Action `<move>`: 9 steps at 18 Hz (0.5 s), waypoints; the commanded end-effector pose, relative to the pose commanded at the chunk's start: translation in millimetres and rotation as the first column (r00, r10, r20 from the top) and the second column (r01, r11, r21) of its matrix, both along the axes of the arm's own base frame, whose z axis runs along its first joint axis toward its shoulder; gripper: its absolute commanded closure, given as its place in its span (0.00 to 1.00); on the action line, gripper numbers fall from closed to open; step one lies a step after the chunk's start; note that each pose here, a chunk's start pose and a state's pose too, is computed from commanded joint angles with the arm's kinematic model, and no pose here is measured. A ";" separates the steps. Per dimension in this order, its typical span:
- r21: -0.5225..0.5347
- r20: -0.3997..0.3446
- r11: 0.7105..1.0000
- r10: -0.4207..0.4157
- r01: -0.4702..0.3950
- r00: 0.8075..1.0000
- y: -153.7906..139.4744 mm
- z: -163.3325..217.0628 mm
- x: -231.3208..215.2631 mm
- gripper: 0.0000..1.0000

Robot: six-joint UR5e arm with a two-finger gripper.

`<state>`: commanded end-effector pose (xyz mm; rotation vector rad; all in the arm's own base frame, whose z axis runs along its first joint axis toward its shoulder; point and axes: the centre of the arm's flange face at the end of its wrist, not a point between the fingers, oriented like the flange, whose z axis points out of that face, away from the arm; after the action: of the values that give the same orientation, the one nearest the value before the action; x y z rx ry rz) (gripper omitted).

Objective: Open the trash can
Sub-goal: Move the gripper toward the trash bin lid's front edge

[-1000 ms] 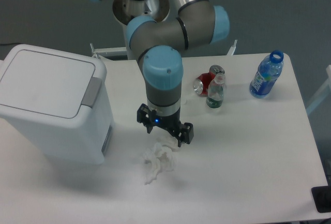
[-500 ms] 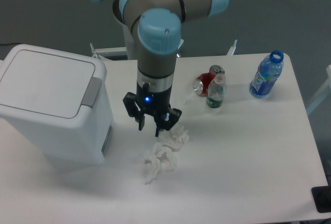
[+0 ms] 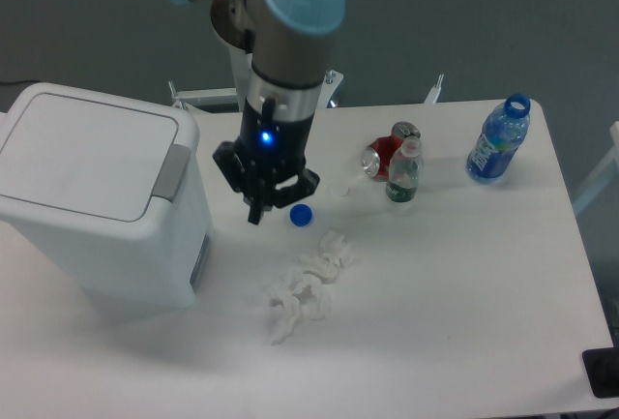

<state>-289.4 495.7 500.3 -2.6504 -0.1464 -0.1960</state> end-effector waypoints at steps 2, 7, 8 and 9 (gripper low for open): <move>0.018 0.015 1.000 0.014 -0.014 1.000 -3.1 8.1 7.1 0.97; 0.042 0.073 0.997 0.055 -0.058 0.996 -0.3 15.7 19.3 0.98; 0.045 0.075 0.997 0.053 -0.056 0.996 0.3 18.2 24.8 0.98; 0.044 0.080 0.998 0.050 -0.054 0.996 1.8 17.0 29.3 0.98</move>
<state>-260.1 497.6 517.3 -2.5910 -0.2336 -0.2836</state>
